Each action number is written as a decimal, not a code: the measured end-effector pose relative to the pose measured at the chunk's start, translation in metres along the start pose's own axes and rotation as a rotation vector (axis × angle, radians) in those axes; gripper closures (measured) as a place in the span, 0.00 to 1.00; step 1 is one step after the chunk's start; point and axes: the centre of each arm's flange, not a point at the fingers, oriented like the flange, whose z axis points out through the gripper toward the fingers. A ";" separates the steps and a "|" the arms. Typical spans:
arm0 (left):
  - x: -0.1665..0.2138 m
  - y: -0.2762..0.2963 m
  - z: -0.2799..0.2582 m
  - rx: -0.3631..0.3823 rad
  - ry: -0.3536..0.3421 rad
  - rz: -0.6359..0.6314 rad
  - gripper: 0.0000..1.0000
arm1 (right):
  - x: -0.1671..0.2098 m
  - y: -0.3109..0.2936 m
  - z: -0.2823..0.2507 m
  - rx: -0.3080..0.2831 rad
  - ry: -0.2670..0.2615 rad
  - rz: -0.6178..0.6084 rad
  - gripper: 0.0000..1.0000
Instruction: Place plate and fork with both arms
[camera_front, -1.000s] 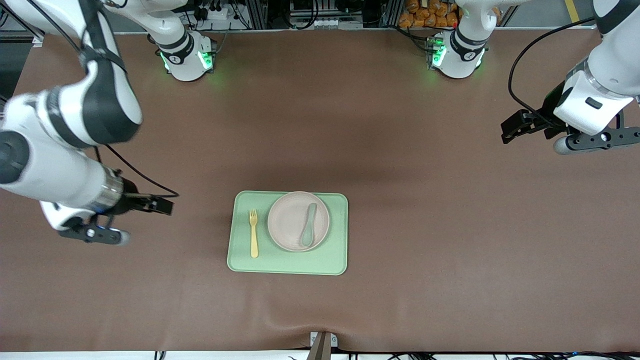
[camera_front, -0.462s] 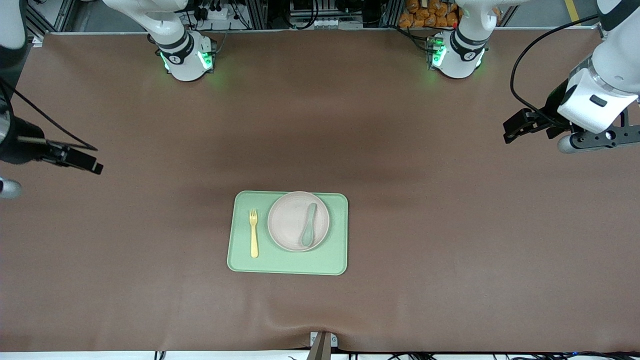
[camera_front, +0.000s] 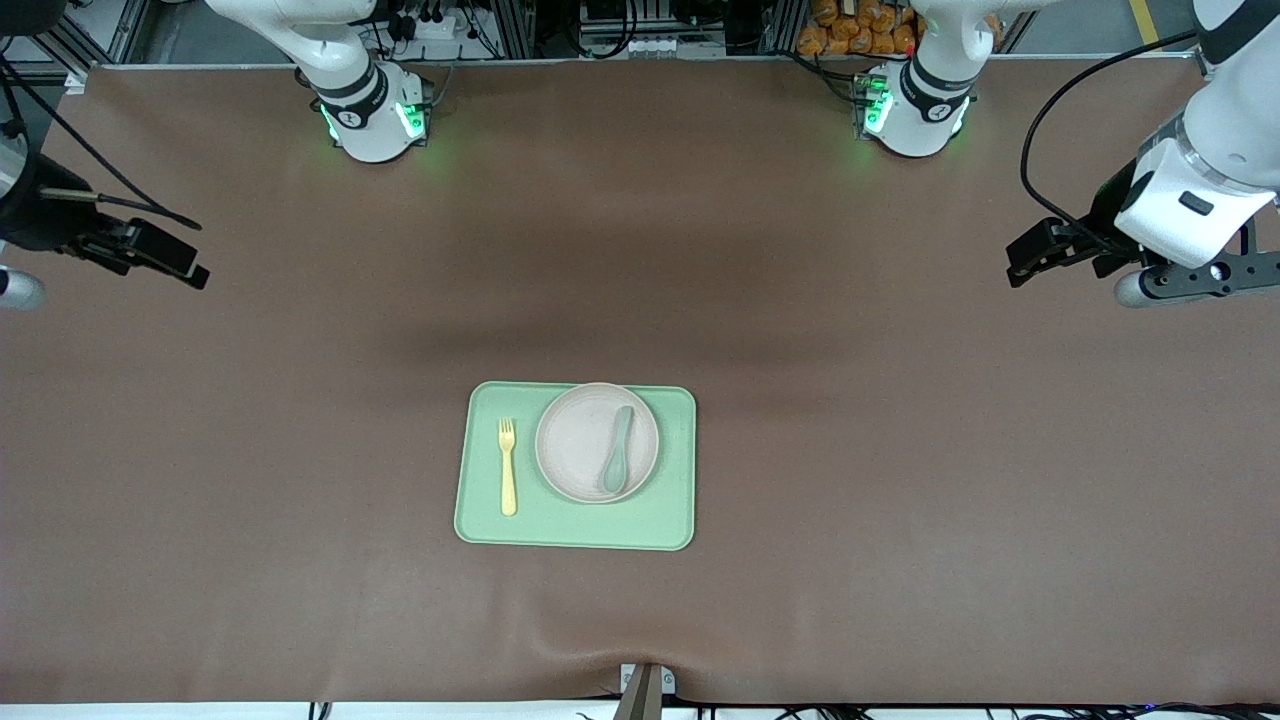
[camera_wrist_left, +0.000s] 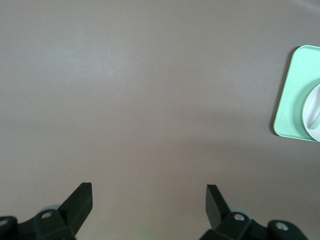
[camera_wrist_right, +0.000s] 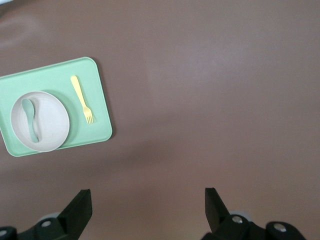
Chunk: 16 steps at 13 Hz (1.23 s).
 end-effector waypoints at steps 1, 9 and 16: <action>0.000 0.000 0.001 0.000 -0.001 0.000 0.00 | -0.002 0.000 0.002 0.000 0.002 -0.002 0.00; 0.000 0.000 0.003 0.002 -0.006 0.001 0.00 | -0.002 0.001 -0.022 -0.085 0.038 -0.059 0.00; 0.000 0.000 0.004 0.002 -0.008 0.001 0.00 | 0.001 0.002 -0.017 -0.090 0.024 -0.161 0.00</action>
